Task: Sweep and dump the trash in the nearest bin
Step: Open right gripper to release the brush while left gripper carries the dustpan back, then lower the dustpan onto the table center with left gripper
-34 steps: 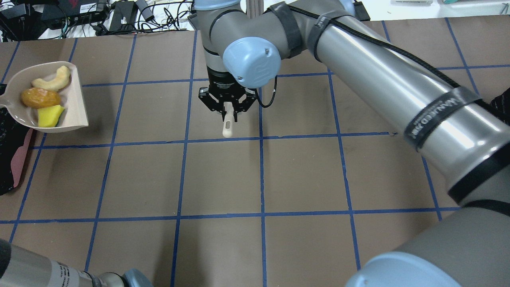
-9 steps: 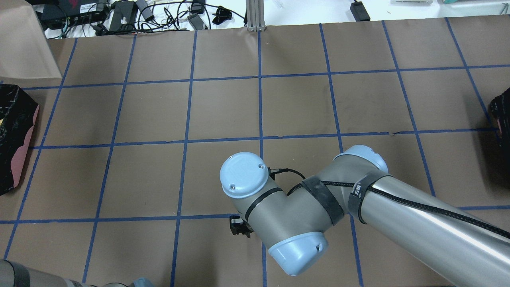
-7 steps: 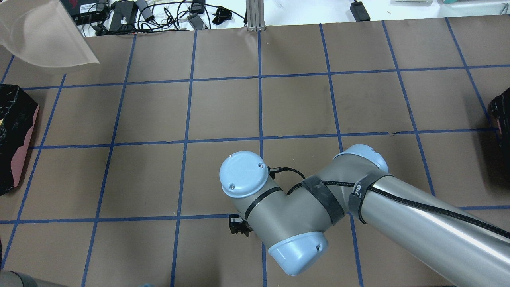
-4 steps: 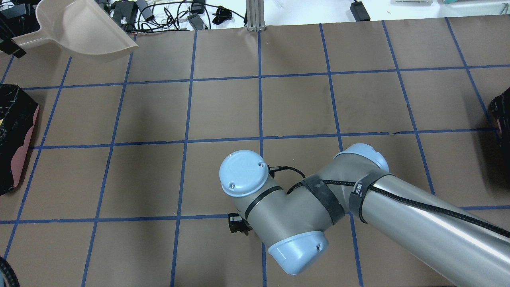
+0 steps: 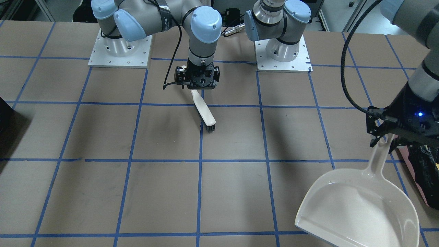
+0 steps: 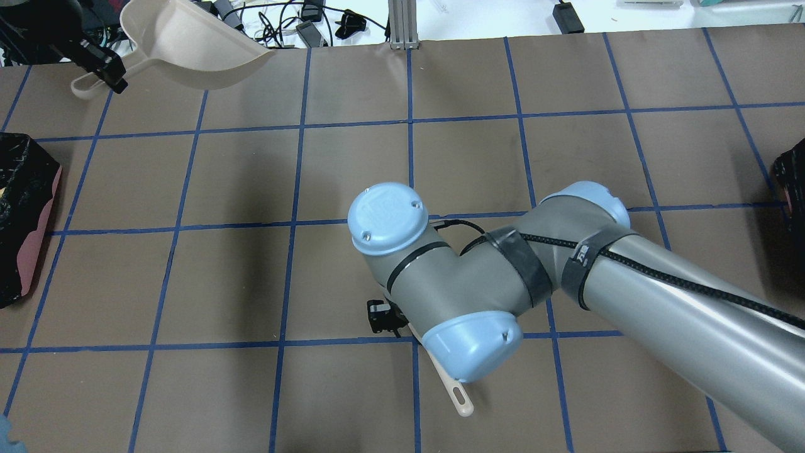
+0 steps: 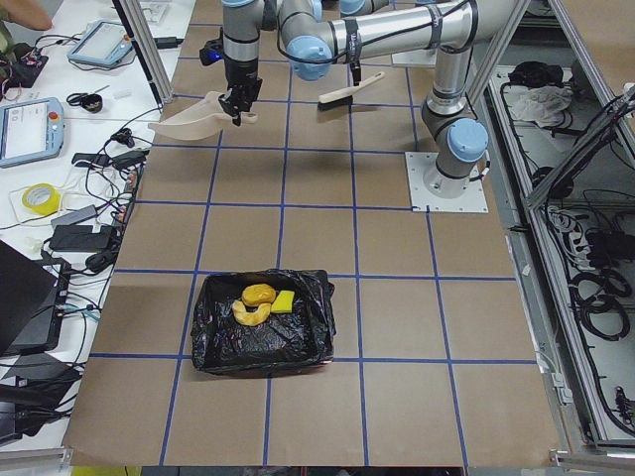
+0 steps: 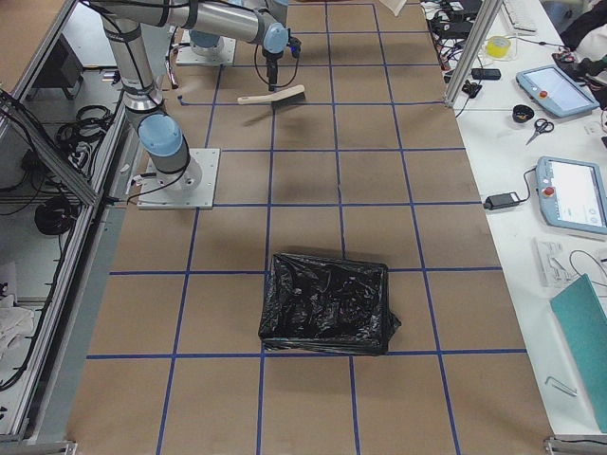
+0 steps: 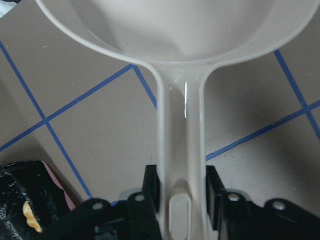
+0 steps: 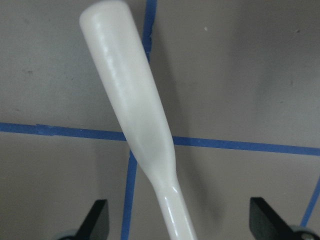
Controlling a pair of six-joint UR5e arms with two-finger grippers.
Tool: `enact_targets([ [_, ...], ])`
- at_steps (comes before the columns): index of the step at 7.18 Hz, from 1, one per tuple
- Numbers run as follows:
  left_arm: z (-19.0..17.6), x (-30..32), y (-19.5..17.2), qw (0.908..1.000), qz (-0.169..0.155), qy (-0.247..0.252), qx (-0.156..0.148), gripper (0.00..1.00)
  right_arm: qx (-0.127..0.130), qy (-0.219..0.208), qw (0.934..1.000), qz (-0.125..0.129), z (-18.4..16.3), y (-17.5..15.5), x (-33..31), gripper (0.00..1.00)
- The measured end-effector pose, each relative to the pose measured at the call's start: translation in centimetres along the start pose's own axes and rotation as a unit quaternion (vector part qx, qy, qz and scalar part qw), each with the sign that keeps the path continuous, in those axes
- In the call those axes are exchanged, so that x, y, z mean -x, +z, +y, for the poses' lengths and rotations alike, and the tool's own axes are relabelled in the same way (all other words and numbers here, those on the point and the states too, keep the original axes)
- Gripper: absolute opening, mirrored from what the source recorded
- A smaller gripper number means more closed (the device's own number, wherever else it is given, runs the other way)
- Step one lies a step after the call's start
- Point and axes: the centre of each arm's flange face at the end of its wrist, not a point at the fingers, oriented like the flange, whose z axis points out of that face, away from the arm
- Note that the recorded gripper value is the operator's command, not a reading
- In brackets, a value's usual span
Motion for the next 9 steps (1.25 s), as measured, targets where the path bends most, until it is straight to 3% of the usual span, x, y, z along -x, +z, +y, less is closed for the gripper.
enact_targets([
  [2,-2.4,-4.6,1.4,0.9988,0.014,-0.046,0.006,0.00,0.005,-0.017,0.9998,-0.002,-3.1,-3.1,-4.7,1.00],
  [4,-4.1,-10.6,3.8,0.9947,0.029,-0.096,0.023,0.00,-0.013,-0.015,0.9998,-0.002,-5.1,-6.3,-11.4,1.00],
  [7,-6.1,-20.6,6.7,0.9882,0.039,-0.143,0.038,0.00,-0.017,-0.011,0.9987,0.047,-7.4,-13.1,-20.6,1.00],
  [9,-6.9,-27.9,8.9,0.9865,0.044,-0.152,0.042,0.00,-0.036,-0.004,0.9987,0.034,-8.2,-16.9,-23.6,1.00],
])
